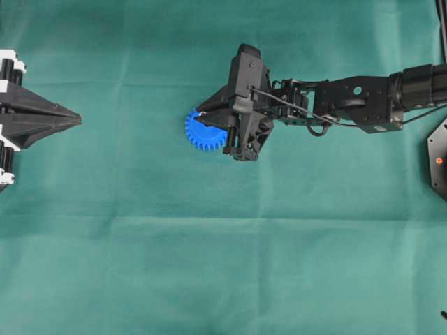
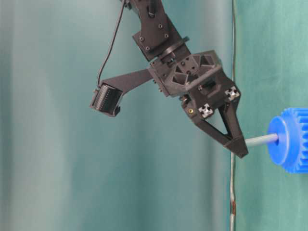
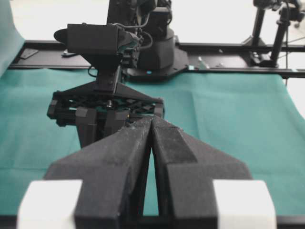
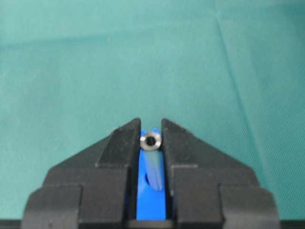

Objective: Insert the shaft placed at a random location into the center hole of the medium gear at another random location.
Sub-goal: 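Align the shaft tip above the gear hole with small adjustments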

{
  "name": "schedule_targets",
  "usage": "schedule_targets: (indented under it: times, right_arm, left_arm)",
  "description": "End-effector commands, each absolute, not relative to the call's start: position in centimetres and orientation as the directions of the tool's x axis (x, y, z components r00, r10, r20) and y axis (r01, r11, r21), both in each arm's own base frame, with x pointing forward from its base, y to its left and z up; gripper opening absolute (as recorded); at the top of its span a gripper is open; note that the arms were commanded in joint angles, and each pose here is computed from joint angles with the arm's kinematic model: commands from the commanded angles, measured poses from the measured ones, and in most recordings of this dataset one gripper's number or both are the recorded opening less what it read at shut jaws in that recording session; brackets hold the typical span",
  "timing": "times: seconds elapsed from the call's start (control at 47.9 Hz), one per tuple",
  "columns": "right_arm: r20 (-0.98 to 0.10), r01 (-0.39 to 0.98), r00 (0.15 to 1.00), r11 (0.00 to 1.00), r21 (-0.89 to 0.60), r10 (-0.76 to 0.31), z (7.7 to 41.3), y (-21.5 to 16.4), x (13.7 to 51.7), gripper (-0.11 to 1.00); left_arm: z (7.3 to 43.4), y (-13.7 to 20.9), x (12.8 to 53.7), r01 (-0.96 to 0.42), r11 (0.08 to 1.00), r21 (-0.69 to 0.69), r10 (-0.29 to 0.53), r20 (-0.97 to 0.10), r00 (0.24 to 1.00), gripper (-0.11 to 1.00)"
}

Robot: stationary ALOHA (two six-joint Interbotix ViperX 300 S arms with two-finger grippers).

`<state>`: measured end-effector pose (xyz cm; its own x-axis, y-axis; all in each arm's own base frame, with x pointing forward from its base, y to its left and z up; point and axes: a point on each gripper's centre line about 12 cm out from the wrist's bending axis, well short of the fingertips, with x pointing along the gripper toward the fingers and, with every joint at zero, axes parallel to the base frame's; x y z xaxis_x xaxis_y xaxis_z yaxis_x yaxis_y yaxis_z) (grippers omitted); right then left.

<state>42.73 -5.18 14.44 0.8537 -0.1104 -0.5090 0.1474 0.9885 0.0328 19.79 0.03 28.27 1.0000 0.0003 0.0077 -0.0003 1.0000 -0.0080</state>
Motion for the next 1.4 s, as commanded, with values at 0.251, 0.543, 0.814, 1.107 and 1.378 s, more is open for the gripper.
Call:
schedule_targets:
  times: [0.251, 0.543, 0.814, 1.107, 1.378]
  right_arm:
    - [-0.482, 0.153, 0.868, 0.988, 0.036, -0.117, 15.7, -5.4, 42.9, 0.13]
    - [-0.423, 0.142, 0.898, 0.99, 0.024, -0.119, 18.7, -5.3, 42.5, 0.13]
    - [-0.412, 0.142, 0.903, 0.989, 0.026, -0.119, 18.5, -5.3, 42.6, 0.13]
    - [-0.421, 0.151, 0.899, 0.988, 0.039, -0.121, 16.4, -5.4, 43.3, 0.13]
    - [-0.435, 0.161, 0.892, 0.986, 0.051, -0.124, 15.5, -5.3, 43.1, 0.13]
  left_arm:
    - [29.3, 0.1, 20.0, -0.001, 1.0, -0.006, 0.001, 0.034, 0.999, 0.0]
    - [29.3, 0.1, 20.0, -0.001, 1.0, -0.006, 0.001, 0.034, 0.999, 0.0]
    - [29.3, 0.1, 20.0, -0.001, 1.0, -0.006, 0.001, 0.032, 0.999, 0.0]
    - [29.2, 0.1, 20.1, -0.001, 1.0, -0.006, 0.001, 0.031, 1.0, 0.0]
    - [29.2, 0.1, 20.1, -0.001, 1.0, -0.006, 0.001, 0.029, 1.0, 0.0]
